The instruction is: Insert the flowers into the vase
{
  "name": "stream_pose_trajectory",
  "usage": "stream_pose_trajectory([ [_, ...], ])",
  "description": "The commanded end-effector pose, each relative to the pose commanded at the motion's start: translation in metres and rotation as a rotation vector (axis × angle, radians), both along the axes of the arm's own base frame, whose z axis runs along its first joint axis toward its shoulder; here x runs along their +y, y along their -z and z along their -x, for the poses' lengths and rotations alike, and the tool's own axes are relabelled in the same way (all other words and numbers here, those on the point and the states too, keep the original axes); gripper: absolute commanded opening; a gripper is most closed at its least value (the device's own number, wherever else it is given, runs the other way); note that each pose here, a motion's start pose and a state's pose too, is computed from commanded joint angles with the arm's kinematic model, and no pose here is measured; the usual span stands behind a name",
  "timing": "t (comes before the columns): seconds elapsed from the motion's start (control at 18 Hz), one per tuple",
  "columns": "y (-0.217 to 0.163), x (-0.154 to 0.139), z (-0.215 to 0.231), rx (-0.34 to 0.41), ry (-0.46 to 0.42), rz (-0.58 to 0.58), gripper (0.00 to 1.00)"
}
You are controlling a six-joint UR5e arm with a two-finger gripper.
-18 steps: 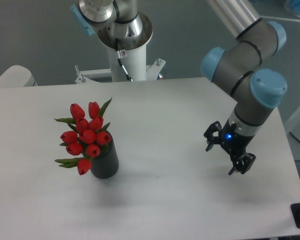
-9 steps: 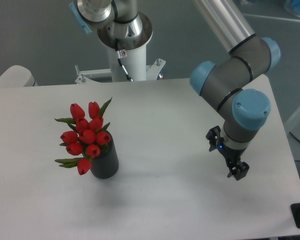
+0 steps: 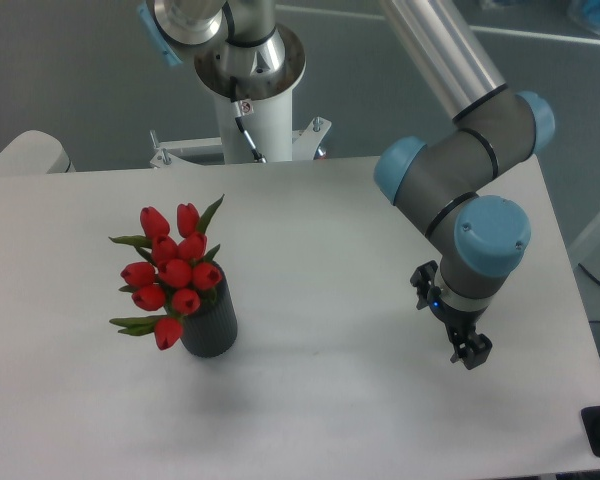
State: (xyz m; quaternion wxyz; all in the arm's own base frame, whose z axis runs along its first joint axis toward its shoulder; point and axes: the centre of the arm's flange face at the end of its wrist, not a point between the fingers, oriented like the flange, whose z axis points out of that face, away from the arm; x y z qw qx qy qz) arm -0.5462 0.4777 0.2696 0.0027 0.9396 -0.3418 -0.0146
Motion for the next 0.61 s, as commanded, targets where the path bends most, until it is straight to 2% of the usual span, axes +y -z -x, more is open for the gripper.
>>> stream_pose_trajectory([
  [0.61,0.0069,0.0009,-0.0007,-0.009,0.002,0.005,1.0],
])
